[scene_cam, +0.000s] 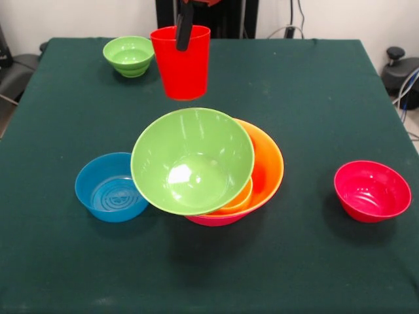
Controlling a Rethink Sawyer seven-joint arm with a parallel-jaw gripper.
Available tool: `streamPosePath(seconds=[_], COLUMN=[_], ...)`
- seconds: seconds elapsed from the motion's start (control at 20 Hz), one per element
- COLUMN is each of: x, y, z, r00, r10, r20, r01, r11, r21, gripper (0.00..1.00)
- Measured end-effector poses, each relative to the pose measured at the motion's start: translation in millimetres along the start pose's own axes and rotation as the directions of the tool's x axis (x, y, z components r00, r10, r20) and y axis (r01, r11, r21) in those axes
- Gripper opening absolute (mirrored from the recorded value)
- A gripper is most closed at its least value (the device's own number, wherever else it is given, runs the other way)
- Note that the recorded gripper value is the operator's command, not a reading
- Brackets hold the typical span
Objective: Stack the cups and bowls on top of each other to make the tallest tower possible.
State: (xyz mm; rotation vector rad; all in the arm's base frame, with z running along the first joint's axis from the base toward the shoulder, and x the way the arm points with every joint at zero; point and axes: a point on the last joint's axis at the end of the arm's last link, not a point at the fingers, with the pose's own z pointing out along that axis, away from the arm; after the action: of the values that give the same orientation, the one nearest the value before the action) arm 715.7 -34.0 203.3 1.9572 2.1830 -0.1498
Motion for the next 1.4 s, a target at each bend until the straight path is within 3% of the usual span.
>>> streamPosePath(seconds=[0.5, 1.4], x=[1.0, 2.6], y=[-4.9, -6.2], z=[-10.6, -9.2], r00=[1.0, 0.9999], r10=[0.006, 0.004], r20=[-0.005, -0.012], r01=[-0.006, -0.004], r11=[1.0, 0.9999], r21=[-0.006, 0.01], gripper=[0.0, 0.0])
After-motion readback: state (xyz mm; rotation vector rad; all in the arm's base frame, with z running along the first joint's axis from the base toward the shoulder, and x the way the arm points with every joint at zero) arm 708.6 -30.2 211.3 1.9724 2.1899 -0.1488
